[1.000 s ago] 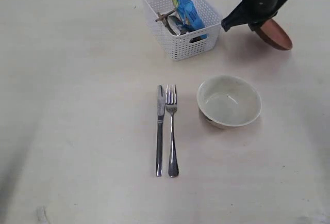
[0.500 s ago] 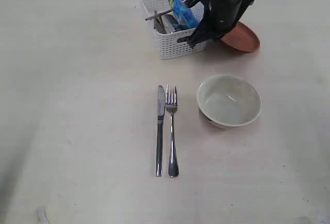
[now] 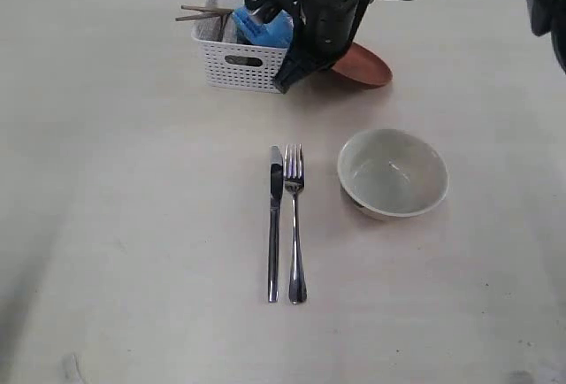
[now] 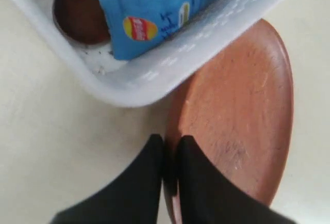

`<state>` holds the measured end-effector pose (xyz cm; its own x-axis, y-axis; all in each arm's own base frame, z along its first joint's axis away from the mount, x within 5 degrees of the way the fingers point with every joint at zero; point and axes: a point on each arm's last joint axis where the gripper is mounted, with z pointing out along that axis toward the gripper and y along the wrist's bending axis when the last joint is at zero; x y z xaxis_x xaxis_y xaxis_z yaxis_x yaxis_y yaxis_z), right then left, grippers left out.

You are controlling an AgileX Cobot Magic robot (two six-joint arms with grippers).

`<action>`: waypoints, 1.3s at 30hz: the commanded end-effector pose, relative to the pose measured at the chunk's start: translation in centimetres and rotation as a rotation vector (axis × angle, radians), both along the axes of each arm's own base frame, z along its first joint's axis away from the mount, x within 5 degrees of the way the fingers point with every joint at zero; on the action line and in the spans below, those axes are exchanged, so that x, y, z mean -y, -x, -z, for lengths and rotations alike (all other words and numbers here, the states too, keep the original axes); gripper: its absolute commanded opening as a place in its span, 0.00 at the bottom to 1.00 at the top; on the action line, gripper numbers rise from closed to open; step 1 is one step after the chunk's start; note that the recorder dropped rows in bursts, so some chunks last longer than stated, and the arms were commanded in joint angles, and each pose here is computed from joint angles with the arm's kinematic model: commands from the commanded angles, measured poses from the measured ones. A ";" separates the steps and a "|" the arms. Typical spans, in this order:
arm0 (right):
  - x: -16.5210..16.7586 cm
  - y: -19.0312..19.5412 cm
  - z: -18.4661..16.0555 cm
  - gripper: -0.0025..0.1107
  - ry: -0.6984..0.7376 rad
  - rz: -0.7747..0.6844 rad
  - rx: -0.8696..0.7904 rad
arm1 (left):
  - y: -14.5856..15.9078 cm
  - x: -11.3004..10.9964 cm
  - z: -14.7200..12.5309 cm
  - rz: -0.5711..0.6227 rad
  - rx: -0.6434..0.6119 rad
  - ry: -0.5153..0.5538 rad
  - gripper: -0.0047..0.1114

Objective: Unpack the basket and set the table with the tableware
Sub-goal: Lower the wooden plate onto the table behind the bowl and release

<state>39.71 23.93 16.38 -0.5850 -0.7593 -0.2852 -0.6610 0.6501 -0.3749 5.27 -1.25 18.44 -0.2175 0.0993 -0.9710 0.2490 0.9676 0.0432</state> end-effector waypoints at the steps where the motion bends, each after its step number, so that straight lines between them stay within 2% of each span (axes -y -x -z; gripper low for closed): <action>1: 2.9 -0.8 0.0 0.02 0.107 0.084 -0.038 | 0.0 0.0 0.0 0.006 0.001 0.000 0.04; 7: 6.0 -1.4 0.7 0.02 0.045 0.238 -0.133 | 0.0 0.0 0.0 0.006 0.001 0.000 0.04; 13: 5.7 0.1 2.1 0.02 0.044 0.209 -0.237 | 0.0 0.0 0.0 0.006 0.001 0.000 0.04; 21: 5.2 0.4 2.2 0.02 -0.057 0.216 -0.213 | 0.0 0.0 0.0 0.006 0.001 0.000 0.04; 27: 5.3 0.4 2.2 0.03 -0.062 0.218 -0.210 | 0.0 0.0 0.0 0.006 0.001 0.000 0.04; 29: 5.3 0.4 2.2 0.09 -0.056 0.220 -0.217 | 0.0 0.0 0.0 0.006 0.001 0.000 0.04; 34: 5.4 0.6 2.2 0.40 -0.046 0.242 -0.234 | 0.0 0.0 0.0 0.006 0.001 0.000 0.04; 39: 5.6 0.9 0.8 0.40 -0.047 0.260 -0.232 | 0.0 0.0 0.0 0.006 0.001 0.000 0.04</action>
<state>38.93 18.64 14.29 -0.7988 -0.5848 -0.1413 -0.5554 0.8070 -0.2007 5.27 -1.25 18.44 -0.2175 0.0993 -0.9710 0.2490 0.9676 0.0432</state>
